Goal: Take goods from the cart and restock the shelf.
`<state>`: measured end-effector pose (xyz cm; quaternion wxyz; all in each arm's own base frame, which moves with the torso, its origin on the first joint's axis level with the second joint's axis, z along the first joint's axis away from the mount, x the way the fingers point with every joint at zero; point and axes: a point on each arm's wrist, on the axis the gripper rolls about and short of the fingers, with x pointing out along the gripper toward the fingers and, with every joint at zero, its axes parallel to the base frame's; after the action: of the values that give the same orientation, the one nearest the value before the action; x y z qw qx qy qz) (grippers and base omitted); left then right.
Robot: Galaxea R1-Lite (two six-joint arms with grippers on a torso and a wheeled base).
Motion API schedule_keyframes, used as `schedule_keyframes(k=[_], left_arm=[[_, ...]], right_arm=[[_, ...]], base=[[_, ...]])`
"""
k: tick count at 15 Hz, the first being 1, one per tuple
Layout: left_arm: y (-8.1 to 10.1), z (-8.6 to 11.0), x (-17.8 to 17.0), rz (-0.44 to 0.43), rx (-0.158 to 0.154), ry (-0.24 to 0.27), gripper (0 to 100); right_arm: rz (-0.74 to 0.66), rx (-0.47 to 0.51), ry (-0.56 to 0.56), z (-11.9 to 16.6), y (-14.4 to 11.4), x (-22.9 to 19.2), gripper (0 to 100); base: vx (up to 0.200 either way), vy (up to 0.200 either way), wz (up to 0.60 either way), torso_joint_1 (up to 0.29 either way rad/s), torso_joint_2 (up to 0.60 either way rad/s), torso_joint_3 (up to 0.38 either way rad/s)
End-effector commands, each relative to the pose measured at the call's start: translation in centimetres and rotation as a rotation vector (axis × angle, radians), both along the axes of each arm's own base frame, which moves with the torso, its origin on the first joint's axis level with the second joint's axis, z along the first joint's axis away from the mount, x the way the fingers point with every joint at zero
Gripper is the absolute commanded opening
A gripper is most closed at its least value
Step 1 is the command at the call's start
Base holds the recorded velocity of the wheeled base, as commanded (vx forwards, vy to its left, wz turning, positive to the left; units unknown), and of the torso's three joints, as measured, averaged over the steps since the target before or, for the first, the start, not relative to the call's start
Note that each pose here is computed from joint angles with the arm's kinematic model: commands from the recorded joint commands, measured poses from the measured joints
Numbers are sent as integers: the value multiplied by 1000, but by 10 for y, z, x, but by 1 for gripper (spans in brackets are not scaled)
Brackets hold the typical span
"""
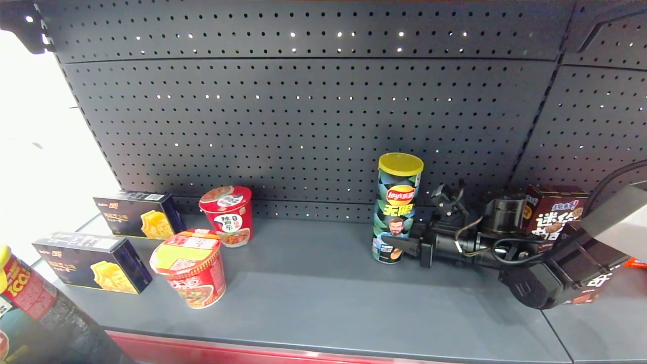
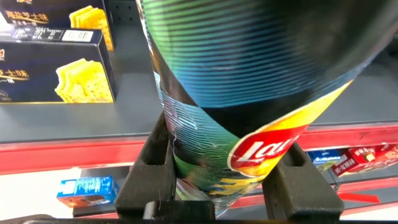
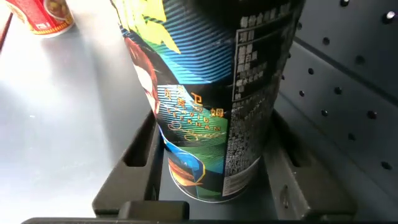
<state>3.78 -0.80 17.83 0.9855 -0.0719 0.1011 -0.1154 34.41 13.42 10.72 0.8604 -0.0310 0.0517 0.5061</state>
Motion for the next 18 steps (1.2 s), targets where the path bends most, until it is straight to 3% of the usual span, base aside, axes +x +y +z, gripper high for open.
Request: schedule_keyframes(k=[1,9,18], left_arm=[[0,-1,-2,0,-2,-8,0],[1,-2,-5,0,-3,-17,0],[1,-3,-4,2,-2,-14,0]], right_arm=[[8,10,-33,20,-2,-21,0],[44,1,0,23,-18,-104,0],[84,-12,35,7,-19,-137,0]], base=[[0,0,0,0,0,0],[0,0,0,0,0,0],[0,0,0,0,0,0]])
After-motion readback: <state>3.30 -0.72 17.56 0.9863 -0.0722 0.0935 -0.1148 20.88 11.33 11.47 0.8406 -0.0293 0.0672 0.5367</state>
